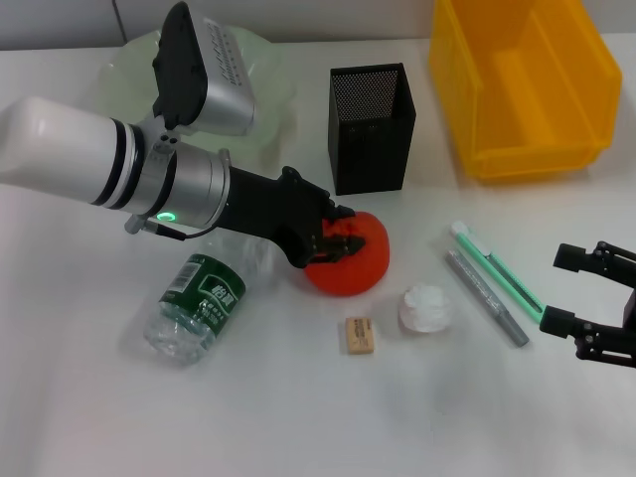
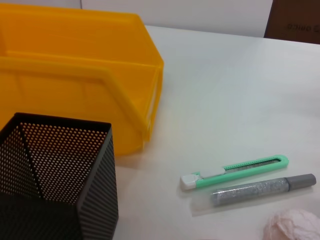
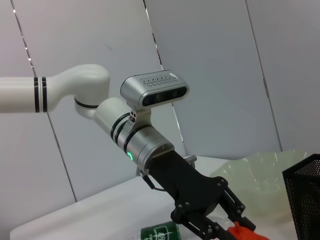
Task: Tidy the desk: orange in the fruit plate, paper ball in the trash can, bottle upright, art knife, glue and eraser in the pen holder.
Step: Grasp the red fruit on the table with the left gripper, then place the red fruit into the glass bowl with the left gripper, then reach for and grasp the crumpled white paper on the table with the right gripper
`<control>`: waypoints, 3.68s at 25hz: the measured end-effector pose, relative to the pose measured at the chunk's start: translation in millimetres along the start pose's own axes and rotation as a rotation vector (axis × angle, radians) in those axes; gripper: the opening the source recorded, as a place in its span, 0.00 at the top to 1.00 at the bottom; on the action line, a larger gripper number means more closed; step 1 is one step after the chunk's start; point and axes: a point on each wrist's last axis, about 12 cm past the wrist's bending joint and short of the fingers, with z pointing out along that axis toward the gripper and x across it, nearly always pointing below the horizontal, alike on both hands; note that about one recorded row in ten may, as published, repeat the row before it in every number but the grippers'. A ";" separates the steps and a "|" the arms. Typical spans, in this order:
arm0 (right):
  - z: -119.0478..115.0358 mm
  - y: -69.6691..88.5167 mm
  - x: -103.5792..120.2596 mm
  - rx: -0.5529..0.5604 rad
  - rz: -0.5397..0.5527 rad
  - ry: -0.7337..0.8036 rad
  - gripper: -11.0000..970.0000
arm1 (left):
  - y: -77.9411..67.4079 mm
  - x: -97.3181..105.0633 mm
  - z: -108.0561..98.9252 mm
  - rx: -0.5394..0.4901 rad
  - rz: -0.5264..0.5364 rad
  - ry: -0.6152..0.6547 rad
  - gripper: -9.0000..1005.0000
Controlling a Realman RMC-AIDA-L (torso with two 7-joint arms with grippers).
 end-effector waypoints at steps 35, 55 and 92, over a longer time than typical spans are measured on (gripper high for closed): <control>11.8 1.6 1.1 -0.017 0.016 -0.019 0.18 | 57.3 17.9 -102.7 -0.684 -0.436 -0.543 0.47; -6.8 -19.2 -156.2 0.185 0.039 0.401 0.19 | -46.5 62.7 -109.9 0.081 -0.120 -0.416 0.19; 225.8 -12.9 -98.7 0.010 -0.128 1.183 0.21 | -57.6 83.3 -117.6 0.117 -0.151 -0.385 0.19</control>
